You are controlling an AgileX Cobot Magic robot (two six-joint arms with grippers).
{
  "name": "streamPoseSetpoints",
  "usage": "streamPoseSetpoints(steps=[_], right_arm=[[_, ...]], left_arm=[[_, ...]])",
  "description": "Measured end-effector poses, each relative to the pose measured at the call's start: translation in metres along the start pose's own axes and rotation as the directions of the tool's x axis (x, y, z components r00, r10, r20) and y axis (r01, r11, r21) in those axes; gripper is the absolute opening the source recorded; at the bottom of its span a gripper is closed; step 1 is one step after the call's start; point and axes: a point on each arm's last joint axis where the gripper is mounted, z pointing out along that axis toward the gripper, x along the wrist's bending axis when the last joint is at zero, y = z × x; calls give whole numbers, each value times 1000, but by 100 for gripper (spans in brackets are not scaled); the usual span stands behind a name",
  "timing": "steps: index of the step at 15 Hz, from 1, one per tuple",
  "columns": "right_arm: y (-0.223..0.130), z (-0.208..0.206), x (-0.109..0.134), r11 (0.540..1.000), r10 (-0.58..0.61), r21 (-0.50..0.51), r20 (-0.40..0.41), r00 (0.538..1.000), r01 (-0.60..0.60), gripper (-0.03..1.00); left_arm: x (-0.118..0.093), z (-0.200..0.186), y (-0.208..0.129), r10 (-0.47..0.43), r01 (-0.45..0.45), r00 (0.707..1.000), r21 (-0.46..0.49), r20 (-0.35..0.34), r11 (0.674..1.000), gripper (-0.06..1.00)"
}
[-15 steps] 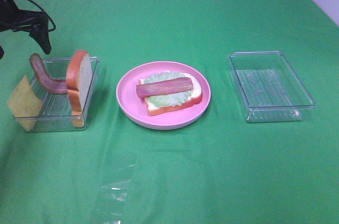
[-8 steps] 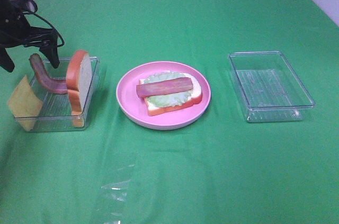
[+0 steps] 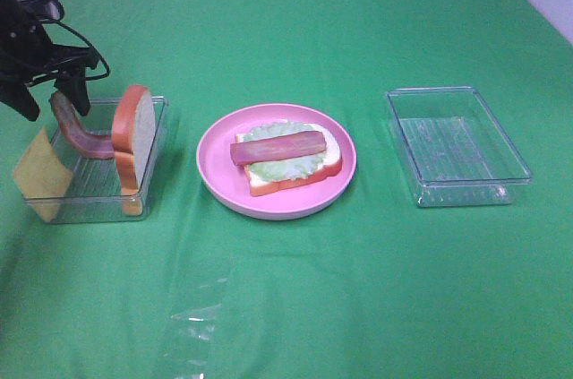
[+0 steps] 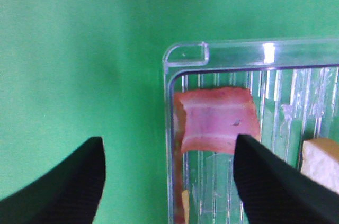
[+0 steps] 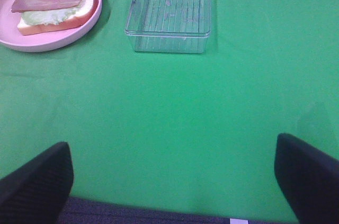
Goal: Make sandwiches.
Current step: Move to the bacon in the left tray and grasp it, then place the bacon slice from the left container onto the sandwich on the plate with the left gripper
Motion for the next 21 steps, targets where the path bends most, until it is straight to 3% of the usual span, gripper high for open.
streamPoseSetpoints(steps=[4, 11, 15, 21], right_arm=[[0, 0, 0, 1000, 0, 0, 0, 1000, 0, 99], [0, 0, 0, 1000, 0, 0, 0, 1000, 0, 99], [0, 0, 0, 1000, 0, 0, 0, 1000, 0, 99], [0, 0, 0, 1000, 0, 0, 0, 1000, 0, 99]], left_arm=[[-1, 0, 0, -3, 3, 1000, 0, 7, 1000, 41], [-2, 0, 0, -8, 8, 1000, -4, 17, 1000, 24], [-1, 0, 2, -8, 8, 1000, -22, 17, 1000, 0], [-2, -1, 3, -11, 11, 1000, -25, 21, 1000, 0]])
